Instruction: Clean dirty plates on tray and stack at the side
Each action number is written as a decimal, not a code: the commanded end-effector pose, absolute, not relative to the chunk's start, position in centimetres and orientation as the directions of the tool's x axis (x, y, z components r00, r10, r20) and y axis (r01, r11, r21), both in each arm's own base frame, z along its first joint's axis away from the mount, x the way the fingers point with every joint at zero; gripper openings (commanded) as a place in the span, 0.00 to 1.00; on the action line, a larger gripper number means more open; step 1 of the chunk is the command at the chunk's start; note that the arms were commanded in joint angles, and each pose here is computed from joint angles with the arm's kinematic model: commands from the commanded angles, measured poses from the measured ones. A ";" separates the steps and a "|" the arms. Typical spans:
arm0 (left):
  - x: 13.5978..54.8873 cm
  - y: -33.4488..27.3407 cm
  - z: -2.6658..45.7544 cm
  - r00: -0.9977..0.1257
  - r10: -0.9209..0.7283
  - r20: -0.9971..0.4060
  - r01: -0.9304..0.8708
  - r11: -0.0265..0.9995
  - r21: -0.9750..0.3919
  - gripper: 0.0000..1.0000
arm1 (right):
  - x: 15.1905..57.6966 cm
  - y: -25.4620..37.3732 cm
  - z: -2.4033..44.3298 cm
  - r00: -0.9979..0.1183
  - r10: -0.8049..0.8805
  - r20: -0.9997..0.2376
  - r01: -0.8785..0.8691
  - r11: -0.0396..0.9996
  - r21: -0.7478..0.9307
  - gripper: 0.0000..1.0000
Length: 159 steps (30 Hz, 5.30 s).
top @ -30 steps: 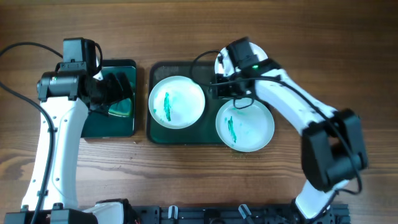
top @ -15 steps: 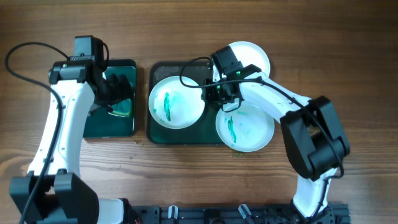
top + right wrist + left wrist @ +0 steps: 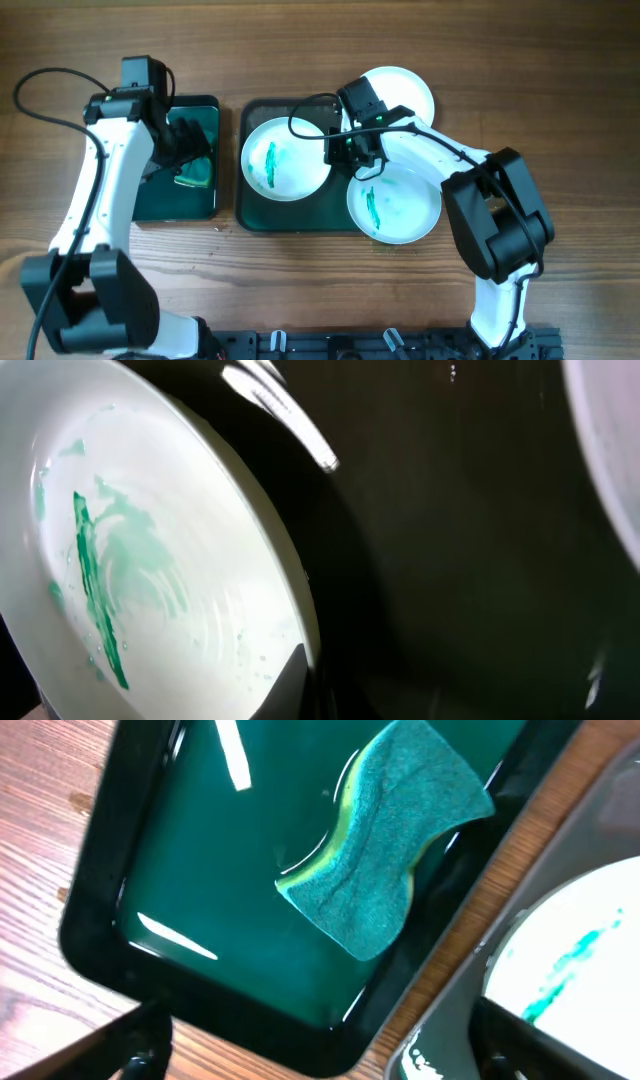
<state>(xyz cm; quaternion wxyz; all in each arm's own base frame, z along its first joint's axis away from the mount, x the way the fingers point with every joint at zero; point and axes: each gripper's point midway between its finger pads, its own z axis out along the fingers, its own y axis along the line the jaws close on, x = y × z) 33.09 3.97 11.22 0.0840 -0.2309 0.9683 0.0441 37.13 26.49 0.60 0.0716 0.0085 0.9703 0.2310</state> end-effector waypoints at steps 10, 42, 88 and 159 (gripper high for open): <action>36.2 4.8 5.8 -0.934 -0.331 -0.137 -0.344 0.935 0.090 0.64 | 37.5 26.3 -0.4 -0.990 0.051 -0.131 -0.009 0.906 0.423 0.04; 37.9 2.8 1.5 -0.969 -0.233 -0.079 -0.232 0.973 -0.020 0.04 | 37.7 26.4 -0.3 -0.988 0.038 -0.147 -0.029 0.904 0.426 0.04; 36.7 -11.7 -0.5 -0.972 -0.232 -0.020 -0.229 0.967 -0.109 0.04 | 37.6 27.0 0.0 -0.988 0.014 -0.154 -0.058 0.890 0.452 0.04; 32.3 -13.8 1.0 -0.988 -0.056 0.144 -0.066 0.996 -0.065 0.04 | 37.5 27.0 -0.1 -0.989 0.023 -0.144 -0.045 0.890 0.454 0.04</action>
